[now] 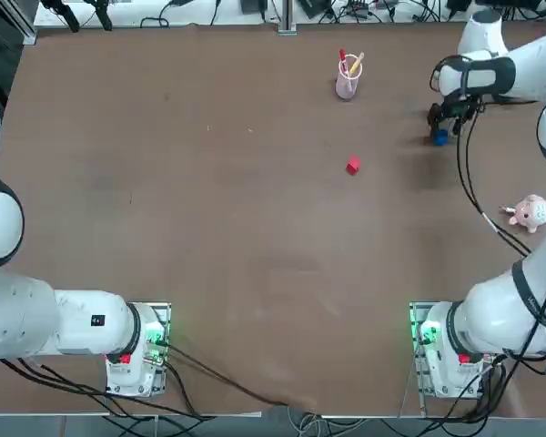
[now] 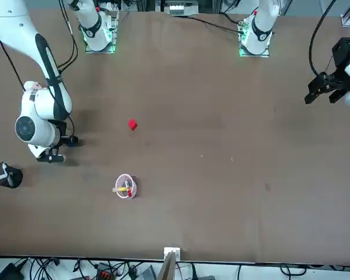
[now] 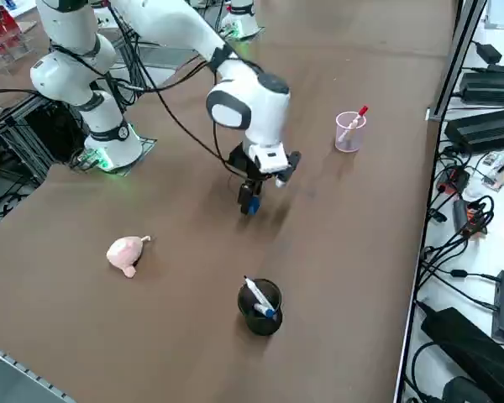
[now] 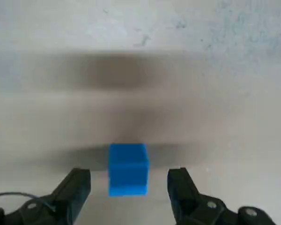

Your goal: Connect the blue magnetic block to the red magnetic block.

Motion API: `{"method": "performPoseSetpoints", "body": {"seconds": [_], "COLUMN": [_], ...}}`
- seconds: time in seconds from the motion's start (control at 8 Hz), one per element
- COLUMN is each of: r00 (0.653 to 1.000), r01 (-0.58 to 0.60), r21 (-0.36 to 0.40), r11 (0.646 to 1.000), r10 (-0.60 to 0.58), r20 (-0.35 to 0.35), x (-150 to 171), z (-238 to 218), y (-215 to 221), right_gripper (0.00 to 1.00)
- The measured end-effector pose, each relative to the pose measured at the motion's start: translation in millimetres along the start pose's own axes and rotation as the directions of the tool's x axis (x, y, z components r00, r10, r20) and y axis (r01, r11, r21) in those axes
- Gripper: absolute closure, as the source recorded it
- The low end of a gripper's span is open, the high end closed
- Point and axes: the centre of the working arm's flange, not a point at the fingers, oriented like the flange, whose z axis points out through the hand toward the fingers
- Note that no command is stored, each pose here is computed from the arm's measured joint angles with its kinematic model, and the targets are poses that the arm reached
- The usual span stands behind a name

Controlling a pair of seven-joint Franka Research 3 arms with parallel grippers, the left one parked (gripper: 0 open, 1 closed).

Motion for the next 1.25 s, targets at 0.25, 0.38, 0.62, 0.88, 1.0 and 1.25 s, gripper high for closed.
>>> {"method": "performPoseSetpoints", "body": {"seconds": [0.25, 0.38, 0.62, 0.88, 1.0, 1.25], "r00": [0.999, 1.0, 0.996, 0.973, 0.951, 0.892], "r01": [0.015, 0.006, -0.087, -0.232, -0.306, -0.444], "r21": [0.01, 0.013, 0.049, 0.071, 0.093, 0.154], "r11": [1.0, 1.0, 0.995, 0.97, 0.947, 0.883], "r10": [-0.015, -0.007, 0.088, 0.233, 0.308, 0.451], "r20": [0.035, 0.019, -0.001, 0.007, -0.002, -0.013], "x": [3, -2, -18, -34, -43, -65], "z": [-78, -115, -151, -156, -155, -136], "y": [-33, -54, -110, -177, -210, -265], "right_gripper": [0.0, 0.0, 0.0, 0.0, 0.01, 0.01]}}
